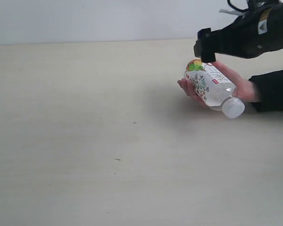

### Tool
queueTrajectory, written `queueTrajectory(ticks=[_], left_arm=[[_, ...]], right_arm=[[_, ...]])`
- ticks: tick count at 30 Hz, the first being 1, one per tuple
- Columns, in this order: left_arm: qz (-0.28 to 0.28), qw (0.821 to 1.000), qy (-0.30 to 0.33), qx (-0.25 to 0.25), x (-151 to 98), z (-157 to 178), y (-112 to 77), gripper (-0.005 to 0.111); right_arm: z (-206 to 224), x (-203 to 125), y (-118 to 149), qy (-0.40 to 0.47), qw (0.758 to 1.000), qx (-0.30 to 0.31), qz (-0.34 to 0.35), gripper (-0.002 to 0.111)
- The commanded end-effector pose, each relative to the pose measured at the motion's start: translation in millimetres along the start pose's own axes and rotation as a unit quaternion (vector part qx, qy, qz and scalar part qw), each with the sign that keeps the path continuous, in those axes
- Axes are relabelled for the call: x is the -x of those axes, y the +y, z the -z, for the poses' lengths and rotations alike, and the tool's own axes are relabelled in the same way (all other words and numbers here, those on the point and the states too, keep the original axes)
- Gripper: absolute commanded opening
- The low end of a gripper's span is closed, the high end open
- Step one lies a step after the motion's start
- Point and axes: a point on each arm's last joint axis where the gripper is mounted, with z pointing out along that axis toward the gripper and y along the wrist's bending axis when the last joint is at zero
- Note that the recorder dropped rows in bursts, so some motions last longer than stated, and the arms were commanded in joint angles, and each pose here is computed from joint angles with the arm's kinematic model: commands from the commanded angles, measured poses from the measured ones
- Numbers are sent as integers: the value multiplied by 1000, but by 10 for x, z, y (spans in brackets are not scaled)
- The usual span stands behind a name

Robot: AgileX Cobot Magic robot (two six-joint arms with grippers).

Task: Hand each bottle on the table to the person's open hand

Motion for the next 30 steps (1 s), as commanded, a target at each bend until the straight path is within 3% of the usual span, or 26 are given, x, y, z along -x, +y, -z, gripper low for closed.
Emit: queueTrajectory(ticks=[1, 4, 9, 15, 21, 30], left_arm=[[0, 1000, -4, -5, 7, 6, -6, 10], [0, 1000, -4, -5, 7, 6, -6, 10], [0, 1000, -4, -5, 7, 6, -6, 10], [0, 1000, -4, -5, 7, 6, -6, 10], [0, 1000, -4, -5, 7, 6, -6, 10], [0, 1000, -4, -5, 7, 6, -6, 10]], right_arm=[[419, 70, -103, -8, 1000, -29, 7, 103], [743, 60, -149, -23, 999, -35, 14, 81], [1340, -111, -248, -65, 997, -42, -7, 0], [1864, -501, -342, -79, 995, -39, -37, 0], [2269, -941, -431, -117, 992, -39, -12, 0], [2279, -1360, -468, -160, 986, -33, -6, 0]])
